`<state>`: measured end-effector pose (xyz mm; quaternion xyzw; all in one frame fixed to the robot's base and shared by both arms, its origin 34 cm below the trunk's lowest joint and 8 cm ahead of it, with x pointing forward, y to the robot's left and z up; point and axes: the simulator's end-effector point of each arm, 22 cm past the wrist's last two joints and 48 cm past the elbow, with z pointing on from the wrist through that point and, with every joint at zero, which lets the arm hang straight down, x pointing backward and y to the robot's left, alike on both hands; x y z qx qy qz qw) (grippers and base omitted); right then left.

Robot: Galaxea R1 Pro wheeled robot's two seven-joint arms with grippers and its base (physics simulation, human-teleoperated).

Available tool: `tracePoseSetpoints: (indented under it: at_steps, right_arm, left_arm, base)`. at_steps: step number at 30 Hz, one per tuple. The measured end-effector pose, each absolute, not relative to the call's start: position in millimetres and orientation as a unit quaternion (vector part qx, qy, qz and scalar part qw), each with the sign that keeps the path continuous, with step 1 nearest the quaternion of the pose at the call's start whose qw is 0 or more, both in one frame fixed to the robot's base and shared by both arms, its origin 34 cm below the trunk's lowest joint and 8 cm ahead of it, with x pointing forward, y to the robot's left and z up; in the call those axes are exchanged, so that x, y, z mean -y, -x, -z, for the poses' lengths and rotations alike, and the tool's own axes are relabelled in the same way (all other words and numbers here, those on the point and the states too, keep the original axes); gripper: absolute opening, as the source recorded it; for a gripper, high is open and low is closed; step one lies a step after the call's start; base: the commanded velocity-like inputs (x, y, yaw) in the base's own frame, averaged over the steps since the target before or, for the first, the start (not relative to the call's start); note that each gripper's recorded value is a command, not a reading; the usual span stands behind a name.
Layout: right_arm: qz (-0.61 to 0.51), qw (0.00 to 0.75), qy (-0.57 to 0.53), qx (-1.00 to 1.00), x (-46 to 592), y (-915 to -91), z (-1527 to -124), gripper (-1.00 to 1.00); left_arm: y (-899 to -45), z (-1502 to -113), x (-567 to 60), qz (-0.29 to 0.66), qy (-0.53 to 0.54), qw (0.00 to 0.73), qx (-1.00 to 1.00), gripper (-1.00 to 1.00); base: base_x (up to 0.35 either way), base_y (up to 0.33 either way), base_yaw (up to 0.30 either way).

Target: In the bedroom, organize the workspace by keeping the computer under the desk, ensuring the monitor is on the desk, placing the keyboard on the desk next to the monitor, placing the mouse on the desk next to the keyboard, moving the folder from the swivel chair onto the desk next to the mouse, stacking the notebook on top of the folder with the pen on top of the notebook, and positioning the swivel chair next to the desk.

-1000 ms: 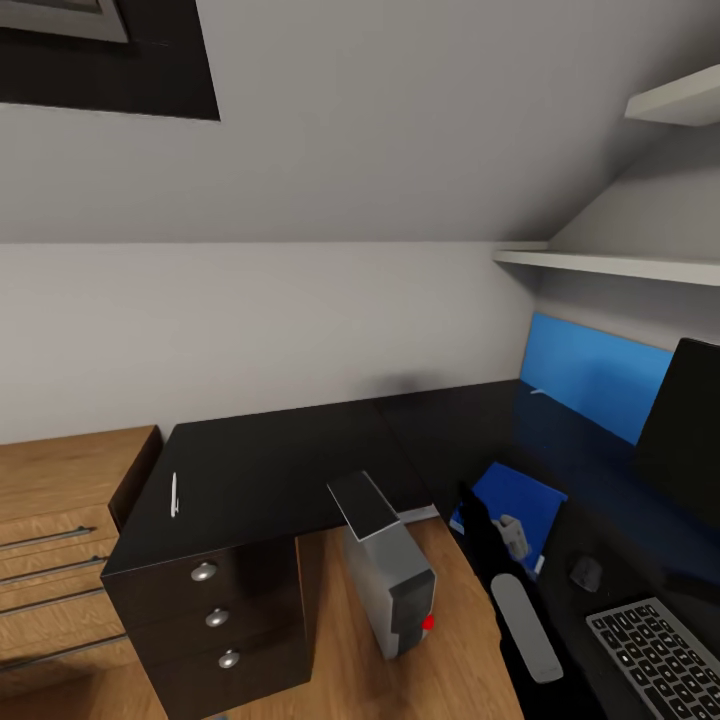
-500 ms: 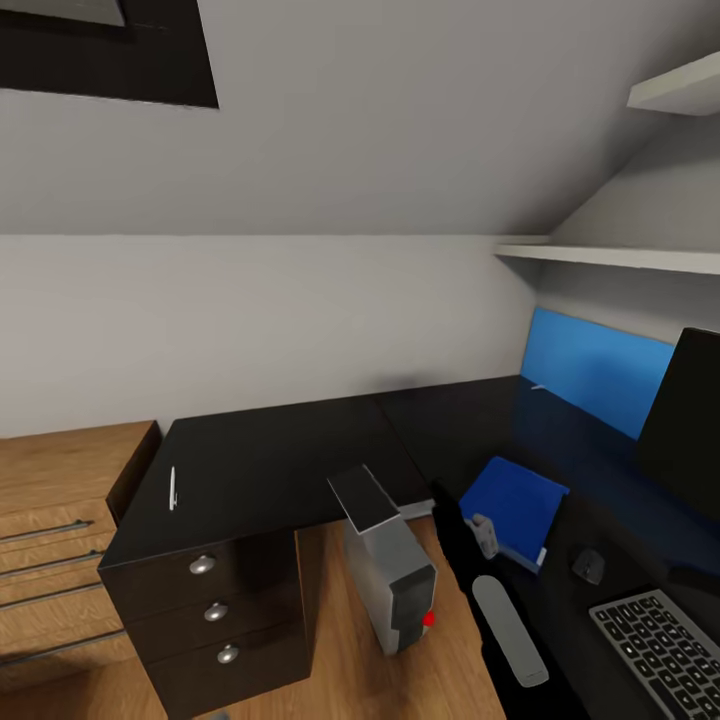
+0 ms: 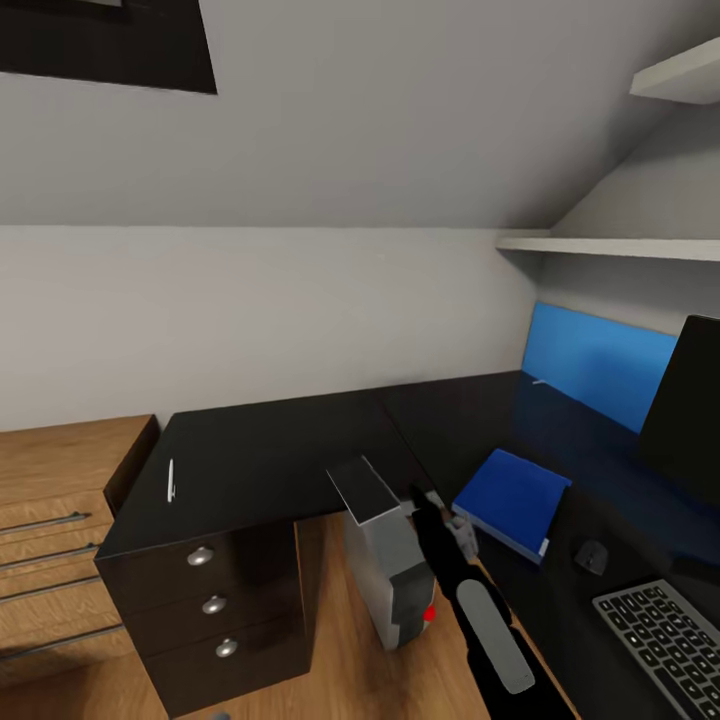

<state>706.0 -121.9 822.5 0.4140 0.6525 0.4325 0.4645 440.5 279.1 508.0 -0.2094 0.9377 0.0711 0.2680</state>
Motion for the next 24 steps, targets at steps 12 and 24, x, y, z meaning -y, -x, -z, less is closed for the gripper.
tracePoseSetpoints:
  at_steps: [12,24]
  right_arm:
    - [-0.421,0.443,-0.414,-0.674,112.7,-696.9,-772.1,1.00]
    - [-0.433,0.420,-0.411,-0.684,104.5,-690.5,-742.3,1.00]
  left_arm:
    - [-438.5,-485.6,-274.4,-0.068,0.210,0.267,-0.938,1.00]
    - [-436.2,-463.0,-274.1,-0.067,0.210,0.268,-0.938,1.00]
  base:
    - [0.000,0.000,0.000]
    - [0.000,0.000,0.000]
